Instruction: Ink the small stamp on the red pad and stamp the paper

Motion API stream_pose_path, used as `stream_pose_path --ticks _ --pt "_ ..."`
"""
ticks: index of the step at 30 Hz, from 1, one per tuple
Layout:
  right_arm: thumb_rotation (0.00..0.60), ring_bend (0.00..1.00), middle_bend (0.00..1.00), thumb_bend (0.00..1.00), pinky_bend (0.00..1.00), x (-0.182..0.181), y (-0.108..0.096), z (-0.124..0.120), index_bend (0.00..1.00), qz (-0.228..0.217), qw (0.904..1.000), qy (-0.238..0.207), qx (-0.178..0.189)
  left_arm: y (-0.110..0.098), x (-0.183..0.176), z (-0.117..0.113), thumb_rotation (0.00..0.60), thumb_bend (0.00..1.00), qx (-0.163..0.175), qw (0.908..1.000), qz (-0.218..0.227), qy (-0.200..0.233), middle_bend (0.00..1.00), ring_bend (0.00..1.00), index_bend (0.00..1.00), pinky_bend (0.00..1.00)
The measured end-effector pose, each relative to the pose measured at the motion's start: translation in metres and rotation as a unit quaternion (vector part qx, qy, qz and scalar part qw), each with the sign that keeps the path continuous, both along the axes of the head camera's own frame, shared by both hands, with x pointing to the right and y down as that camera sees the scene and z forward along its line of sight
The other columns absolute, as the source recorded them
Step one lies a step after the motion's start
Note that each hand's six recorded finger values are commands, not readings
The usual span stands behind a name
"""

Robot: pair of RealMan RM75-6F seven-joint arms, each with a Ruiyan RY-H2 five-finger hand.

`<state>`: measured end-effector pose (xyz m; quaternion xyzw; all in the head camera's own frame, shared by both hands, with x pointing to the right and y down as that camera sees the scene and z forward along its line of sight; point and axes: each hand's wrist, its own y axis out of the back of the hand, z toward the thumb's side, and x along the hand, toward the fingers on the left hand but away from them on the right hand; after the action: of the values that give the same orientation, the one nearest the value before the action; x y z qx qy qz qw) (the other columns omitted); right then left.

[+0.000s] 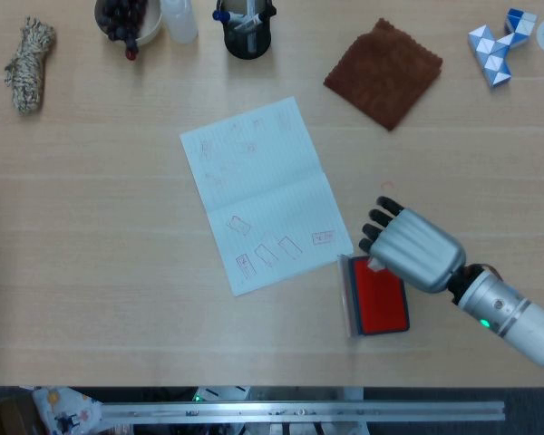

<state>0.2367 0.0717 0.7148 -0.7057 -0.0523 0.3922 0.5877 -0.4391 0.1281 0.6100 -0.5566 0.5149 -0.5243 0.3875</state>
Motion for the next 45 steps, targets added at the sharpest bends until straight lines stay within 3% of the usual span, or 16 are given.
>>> stream_pose_path --ticks 7,15,28,45 --pt "0.6 0.31 0.49 0.37 0.23 -0.013 -0.031 -0.01 0.69 0.03 0.9994 -0.013 0.011 0.0 0.002 -0.002 0.6 0.2 0.002 1.0 0.002 0.001 0.1 0.15 0.17 0.15" --pt "0.6 0.31 0.49 0.37 0.23 -0.047 -0.045 0.009 0.69 0.029 0.9996 -0.002 0.007 0.001 0.002 -0.004 0.6 0.2 0.002 1.0 0.002 0.001 0.1 0.15 0.16 0.15" --pt "0.6 0.32 0.49 0.37 0.23 -0.089 -0.052 0.044 0.7 0.009 0.9991 0.033 0.026 0.004 -0.003 -0.004 0.6 0.2 -0.001 1.0 -0.004 0.0 0.1 0.15 0.16 0.15" --pt "0.6 0.32 0.49 0.37 0.23 -0.094 -0.049 0.065 0.7 0.004 0.9981 0.055 0.027 0.004 -0.006 -0.001 0.6 0.2 -0.006 1.0 -0.006 -0.003 0.1 0.15 0.16 0.15"
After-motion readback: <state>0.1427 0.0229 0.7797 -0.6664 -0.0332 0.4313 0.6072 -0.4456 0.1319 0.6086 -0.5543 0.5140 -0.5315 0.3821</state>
